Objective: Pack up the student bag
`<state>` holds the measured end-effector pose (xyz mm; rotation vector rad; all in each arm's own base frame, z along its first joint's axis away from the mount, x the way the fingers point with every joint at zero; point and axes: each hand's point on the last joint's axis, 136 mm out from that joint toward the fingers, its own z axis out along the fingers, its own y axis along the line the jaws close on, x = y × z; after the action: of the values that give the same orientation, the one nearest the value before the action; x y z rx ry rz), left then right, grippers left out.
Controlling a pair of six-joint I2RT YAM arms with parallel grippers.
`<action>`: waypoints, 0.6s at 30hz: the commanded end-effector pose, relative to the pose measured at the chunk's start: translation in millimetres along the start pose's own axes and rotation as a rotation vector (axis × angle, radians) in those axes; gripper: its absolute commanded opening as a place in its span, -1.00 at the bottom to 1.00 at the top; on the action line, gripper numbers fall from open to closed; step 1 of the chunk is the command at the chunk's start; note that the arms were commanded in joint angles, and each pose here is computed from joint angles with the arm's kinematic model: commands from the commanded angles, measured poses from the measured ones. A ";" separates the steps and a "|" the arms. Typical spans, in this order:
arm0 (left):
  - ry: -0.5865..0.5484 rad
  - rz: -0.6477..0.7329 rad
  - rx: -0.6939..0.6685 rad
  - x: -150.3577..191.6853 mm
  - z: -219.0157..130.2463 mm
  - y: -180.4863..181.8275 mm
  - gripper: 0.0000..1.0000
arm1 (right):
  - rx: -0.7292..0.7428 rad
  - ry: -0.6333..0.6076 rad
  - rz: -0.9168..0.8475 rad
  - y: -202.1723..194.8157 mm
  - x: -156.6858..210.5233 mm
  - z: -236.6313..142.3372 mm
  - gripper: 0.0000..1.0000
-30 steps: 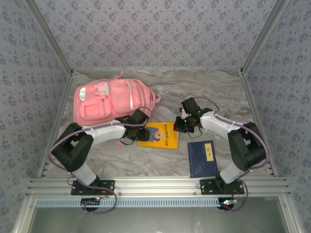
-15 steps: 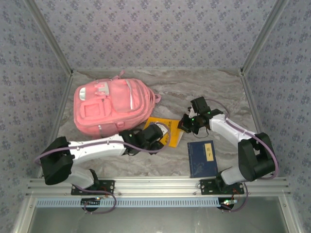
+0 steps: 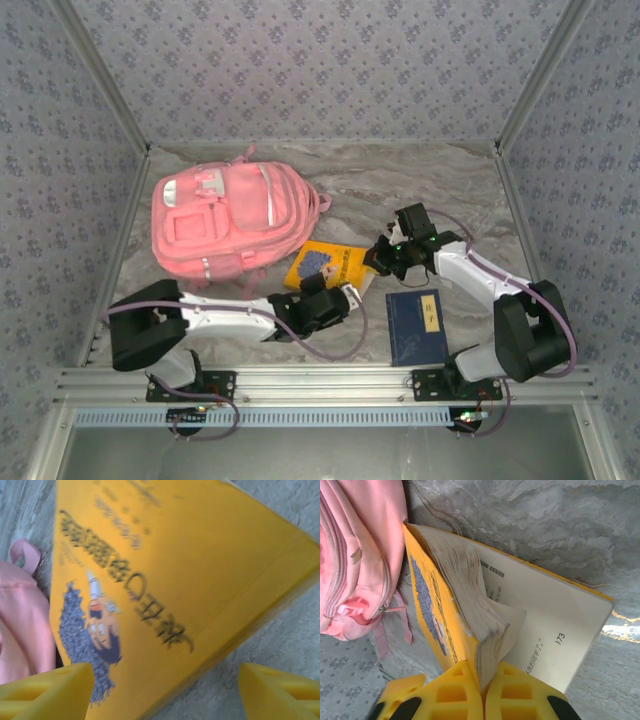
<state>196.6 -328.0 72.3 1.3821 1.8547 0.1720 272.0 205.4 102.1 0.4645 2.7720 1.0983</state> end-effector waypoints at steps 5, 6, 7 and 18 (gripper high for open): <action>-0.026 0.057 -0.176 -12.9 17.0 15.8 0.47 | -0.102 0.019 0.018 17.2 8.1 -6.3 -1.00; -0.020 0.065 -0.203 -13.4 19.1 18.6 0.44 | -0.107 0.021 0.019 17.5 9.0 -5.5 -1.00; -0.014 0.072 -0.224 -13.8 21.3 21.0 0.42 | -0.111 0.026 0.023 17.1 10.1 -4.3 -1.00; -0.012 0.087 -0.284 -14.1 16.7 35.3 -1.00 | -0.126 0.024 0.036 18.7 13.0 -9.5 -0.78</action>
<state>228.2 -328.1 70.7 1.3536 1.6645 0.5015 276.8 209.4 107.4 0.5193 2.6886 1.1936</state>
